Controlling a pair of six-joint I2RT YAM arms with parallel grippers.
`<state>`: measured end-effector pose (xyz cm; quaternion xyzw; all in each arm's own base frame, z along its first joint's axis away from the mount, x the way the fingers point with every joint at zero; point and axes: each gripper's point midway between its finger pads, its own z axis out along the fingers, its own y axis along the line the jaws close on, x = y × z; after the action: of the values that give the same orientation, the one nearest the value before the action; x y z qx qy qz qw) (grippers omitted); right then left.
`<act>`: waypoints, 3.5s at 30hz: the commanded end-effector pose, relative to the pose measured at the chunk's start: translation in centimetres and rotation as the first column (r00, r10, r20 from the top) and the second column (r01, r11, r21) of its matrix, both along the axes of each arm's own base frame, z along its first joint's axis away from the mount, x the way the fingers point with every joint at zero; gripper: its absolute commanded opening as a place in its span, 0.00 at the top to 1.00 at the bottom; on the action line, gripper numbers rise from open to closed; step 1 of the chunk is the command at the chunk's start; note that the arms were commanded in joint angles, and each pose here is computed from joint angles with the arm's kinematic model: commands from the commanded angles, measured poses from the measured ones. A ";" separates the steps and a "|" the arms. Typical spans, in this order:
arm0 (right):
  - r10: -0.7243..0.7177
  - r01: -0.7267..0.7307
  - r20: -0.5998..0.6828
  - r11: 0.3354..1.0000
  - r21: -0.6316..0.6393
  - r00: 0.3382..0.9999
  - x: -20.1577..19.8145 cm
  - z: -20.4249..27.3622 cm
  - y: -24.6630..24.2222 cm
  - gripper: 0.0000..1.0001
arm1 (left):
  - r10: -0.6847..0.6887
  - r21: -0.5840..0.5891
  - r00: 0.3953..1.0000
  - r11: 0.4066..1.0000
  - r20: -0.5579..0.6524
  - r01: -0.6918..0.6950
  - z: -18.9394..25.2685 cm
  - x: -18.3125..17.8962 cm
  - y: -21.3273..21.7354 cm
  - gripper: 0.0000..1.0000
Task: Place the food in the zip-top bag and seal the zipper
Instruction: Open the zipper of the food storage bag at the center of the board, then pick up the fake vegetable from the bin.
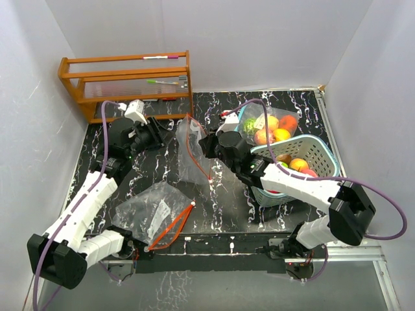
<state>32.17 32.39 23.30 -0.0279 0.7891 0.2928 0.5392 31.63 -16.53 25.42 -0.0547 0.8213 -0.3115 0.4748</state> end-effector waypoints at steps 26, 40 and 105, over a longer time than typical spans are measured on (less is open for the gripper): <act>-0.009 0.010 0.120 1.000 -0.001 0.993 1.2 4.4 1.8 0.92 | -0.188 -0.086 0.972 0.980 -0.140 0.178 -1.7 -4.5 -6.3 0.05; -0.006 0.003 0.146 1.000 0.027 0.989 -0.4 5.5 0.4 0.92 | -0.097 -0.071 0.983 0.994 -0.155 0.087 -4.5 -2.4 -6.1 0.56; -0.664 0.550 -0.260 0.735 -0.395 0.701 -7.7 -0.9 -23.7 0.05 | -0.118 0.643 0.988 0.750 -0.100 0.154 -3.3 2.9 0.1 1.00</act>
<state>25.89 13.10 23.95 0.1547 0.8745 0.0081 0.4597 34.75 -16.12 25.02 0.1393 0.8712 -0.0465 0.4685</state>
